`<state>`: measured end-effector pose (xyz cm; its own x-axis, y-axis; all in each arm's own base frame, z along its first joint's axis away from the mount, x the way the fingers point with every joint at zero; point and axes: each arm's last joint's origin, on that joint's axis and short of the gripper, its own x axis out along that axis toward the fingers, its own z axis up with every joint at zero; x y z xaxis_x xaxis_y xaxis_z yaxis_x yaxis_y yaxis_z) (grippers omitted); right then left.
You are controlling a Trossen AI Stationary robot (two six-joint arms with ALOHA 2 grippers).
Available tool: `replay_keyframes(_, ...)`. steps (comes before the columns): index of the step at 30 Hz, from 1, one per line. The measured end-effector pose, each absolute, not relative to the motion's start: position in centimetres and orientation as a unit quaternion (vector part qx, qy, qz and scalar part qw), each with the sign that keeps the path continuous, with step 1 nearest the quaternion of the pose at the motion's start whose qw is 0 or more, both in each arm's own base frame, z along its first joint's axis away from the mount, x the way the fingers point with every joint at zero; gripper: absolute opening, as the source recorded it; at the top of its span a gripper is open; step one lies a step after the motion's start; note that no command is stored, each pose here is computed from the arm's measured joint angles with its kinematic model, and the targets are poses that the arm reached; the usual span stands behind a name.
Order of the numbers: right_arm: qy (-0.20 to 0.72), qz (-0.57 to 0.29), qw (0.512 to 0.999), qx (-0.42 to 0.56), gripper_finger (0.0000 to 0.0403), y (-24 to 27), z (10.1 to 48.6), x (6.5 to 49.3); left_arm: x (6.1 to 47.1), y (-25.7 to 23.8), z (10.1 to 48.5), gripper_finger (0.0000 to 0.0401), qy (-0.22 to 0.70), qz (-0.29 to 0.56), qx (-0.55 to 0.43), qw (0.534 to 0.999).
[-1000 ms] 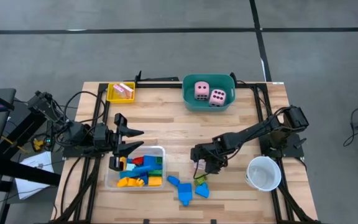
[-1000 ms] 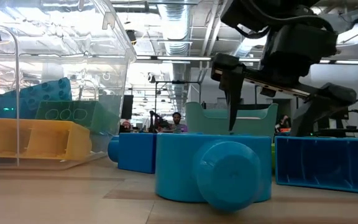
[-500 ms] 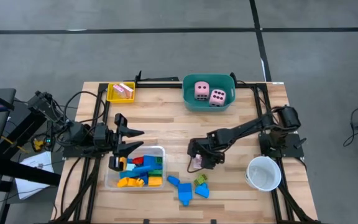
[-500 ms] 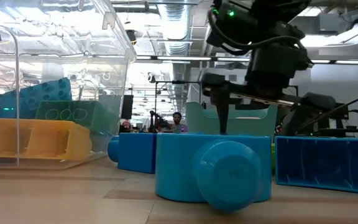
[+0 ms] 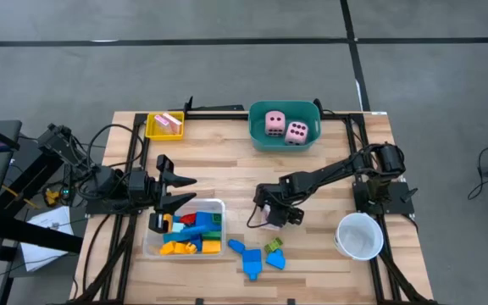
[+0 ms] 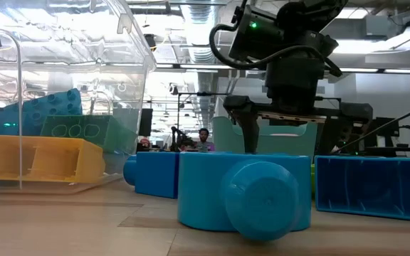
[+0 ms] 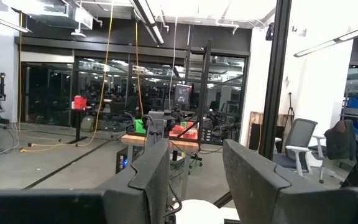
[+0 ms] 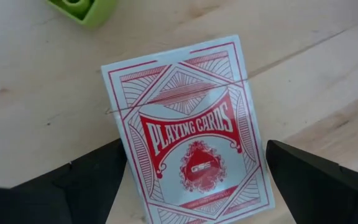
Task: Pick & Place Toys
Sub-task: Put the red playing card into the yellow bin
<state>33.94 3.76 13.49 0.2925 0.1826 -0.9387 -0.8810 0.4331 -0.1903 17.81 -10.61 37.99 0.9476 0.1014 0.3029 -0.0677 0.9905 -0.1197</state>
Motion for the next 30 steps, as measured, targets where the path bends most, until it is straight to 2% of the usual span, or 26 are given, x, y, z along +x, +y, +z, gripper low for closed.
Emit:
replay_keyframes(10,0.402,0.382,0.704,-0.444,0.0375,4.5,13.8,34.8,17.8,-10.6,38.0,0.0145,-0.156,0.043,-0.054,0.985)
replay_keyframes(30,0.355,0.366,0.734,-0.449,0.0375,5.1,14.3,35.7,17.8,-10.6,38.0,0.0145,-0.156,0.043,-0.054,0.985)
